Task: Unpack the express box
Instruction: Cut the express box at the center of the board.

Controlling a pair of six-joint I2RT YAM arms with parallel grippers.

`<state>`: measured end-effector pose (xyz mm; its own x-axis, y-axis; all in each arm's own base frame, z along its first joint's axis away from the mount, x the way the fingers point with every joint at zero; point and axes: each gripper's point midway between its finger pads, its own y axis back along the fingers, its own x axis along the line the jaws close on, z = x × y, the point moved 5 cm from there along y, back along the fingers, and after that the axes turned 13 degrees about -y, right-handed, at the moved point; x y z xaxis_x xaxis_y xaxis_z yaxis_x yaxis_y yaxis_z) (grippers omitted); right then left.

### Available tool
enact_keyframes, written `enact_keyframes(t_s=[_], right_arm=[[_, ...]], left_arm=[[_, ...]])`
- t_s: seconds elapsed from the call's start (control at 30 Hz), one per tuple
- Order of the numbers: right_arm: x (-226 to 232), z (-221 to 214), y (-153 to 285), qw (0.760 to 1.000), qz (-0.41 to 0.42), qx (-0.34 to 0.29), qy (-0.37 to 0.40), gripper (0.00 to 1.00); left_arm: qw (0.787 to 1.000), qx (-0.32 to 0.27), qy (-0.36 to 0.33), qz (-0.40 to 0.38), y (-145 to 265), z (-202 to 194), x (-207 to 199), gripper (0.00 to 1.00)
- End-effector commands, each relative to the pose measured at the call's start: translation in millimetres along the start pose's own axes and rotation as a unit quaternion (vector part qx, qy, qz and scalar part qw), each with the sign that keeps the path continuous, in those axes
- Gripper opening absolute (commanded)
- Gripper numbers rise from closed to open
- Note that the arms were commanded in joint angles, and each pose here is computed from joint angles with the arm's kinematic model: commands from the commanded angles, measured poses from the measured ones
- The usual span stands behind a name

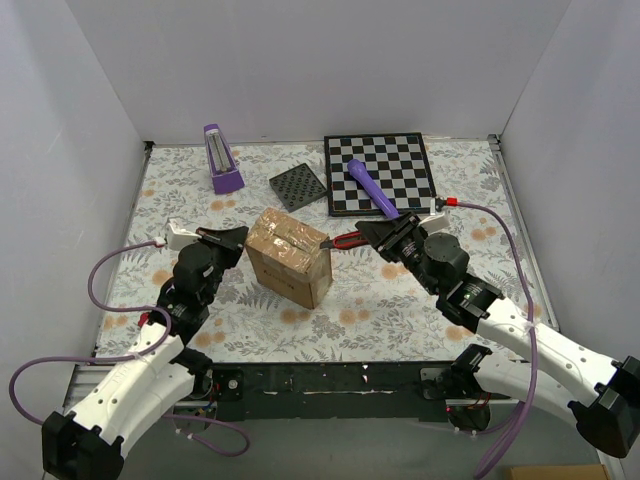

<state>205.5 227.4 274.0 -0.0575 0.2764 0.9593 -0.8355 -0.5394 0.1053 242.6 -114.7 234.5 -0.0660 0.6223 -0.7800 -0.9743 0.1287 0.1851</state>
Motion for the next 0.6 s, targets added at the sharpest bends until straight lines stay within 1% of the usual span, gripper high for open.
enact_keyframes(t_s=[0.0,0.1,0.23,0.4,0.43,0.47,0.57], right_arm=[[-49.3,-36.9,12.8,0.988,-0.092,0.115,0.048,0.01],[-50.2,-25.4,9.8,0.989,-0.095,0.089,0.07,0.01],[-50.7,-6.6,4.3,0.989,-0.099,0.056,0.097,0.01],[-46.8,18.3,-3.9,0.983,-0.106,0.006,0.148,0.01],[-46.9,21.1,-5.3,0.982,-0.108,0.003,0.156,0.01],[-46.9,25.3,-7.3,0.981,-0.11,-0.002,0.16,0.01],[-39.9,32.8,-15.5,0.978,-0.105,-0.009,0.181,0.01]], left_arm=[[0.996,0.087,-0.021,-0.004,11.6,-31.8,12.2,0.0],[0.995,0.093,-0.025,-0.015,15.8,-33.6,11.7,0.0],[0.991,0.123,-0.032,-0.037,21.6,-40.0,7.3,0.0],[0.985,0.161,-0.021,-0.057,29.1,-49.6,4.5,0.0],[0.985,0.162,-0.014,-0.055,29.3,-50.0,4.8,0.0],[0.981,0.182,-0.01,-0.064,33.4,-56.4,5.5,0.0],[0.978,0.201,-0.004,-0.063,36.1,-65.9,11.6,0.0]])
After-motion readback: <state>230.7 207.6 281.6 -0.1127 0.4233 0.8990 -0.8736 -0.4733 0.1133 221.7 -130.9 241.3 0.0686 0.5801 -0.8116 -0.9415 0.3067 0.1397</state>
